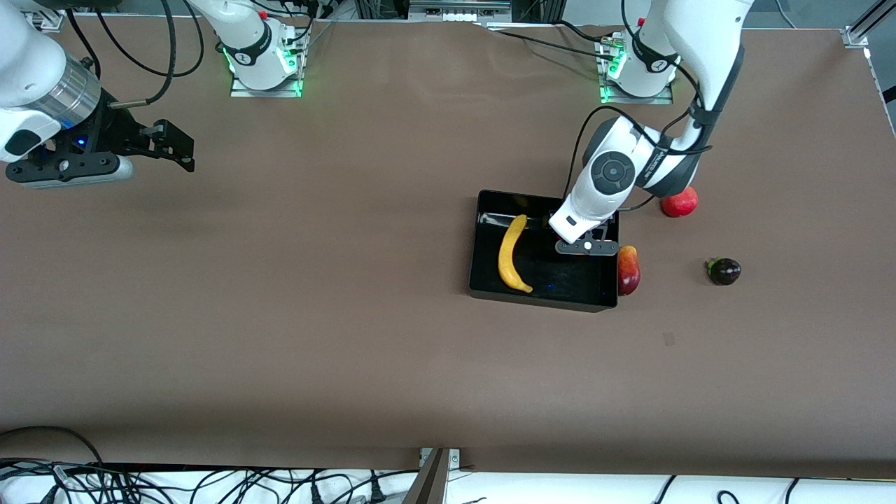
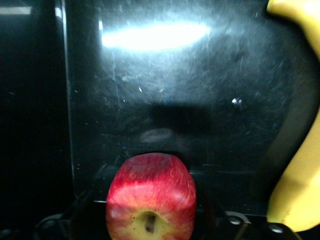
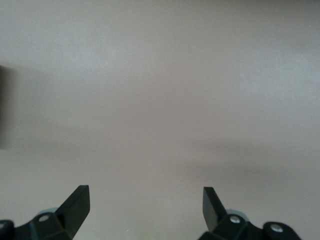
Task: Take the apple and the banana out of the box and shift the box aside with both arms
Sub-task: 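Lower the left gripper and close it on the small apple, then lift the apple out of the tray and set it beside the mango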
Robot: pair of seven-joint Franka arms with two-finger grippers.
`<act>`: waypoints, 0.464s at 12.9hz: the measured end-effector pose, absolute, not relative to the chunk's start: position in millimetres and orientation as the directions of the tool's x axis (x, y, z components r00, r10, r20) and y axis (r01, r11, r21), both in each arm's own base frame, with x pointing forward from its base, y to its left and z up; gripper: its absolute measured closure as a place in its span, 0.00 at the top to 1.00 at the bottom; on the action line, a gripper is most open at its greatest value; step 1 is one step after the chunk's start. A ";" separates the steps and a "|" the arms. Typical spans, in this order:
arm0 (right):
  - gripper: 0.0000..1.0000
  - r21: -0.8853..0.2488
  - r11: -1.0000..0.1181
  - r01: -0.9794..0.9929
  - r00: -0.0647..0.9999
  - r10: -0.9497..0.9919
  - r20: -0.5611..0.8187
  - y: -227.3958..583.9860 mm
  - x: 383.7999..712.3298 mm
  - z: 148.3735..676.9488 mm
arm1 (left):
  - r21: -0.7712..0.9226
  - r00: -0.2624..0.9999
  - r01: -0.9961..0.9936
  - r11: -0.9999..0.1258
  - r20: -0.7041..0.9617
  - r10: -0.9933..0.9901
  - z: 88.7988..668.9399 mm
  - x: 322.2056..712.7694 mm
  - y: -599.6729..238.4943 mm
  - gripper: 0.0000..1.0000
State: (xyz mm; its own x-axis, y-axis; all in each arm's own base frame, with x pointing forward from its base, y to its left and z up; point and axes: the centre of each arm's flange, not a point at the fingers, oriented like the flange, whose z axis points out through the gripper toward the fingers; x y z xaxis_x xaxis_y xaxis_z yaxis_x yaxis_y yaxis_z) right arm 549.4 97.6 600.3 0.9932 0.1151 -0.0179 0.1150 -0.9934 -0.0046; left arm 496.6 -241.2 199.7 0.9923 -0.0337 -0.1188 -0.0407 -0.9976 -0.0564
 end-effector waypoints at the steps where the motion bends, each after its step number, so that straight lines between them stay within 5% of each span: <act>1: 1.00 -0.005 -0.993 0.117 0.993 0.117 -0.019 98.6 549.1 600.2 | -0.059 0.992 -0.045 -0.997 -0.120 -0.038 197.9 495.6 -242.2 0.79; 2: 1.00 -0.004 -0.993 0.118 0.993 0.118 -0.023 99.1 548.6 599.8 | -0.058 0.992 -0.045 -0.997 -0.118 -0.038 198.9 496.2 -242.3 0.67; 6: 1.00 -0.004 -0.993 0.118 0.992 0.118 -0.043 98.8 547.8 596.3 | -0.064 0.994 -0.027 -0.998 -0.103 -0.020 231.2 515.1 -239.7 0.67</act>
State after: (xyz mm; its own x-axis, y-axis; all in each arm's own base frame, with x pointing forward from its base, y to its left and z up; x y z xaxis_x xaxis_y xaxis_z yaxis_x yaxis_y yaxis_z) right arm 547.8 98.8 596.3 0.9921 0.1181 -0.0433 0.1180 -0.9930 -0.0037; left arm 515.1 -239.7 231.2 0.9944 -0.0202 -0.1034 -0.0270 -0.9976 -0.0642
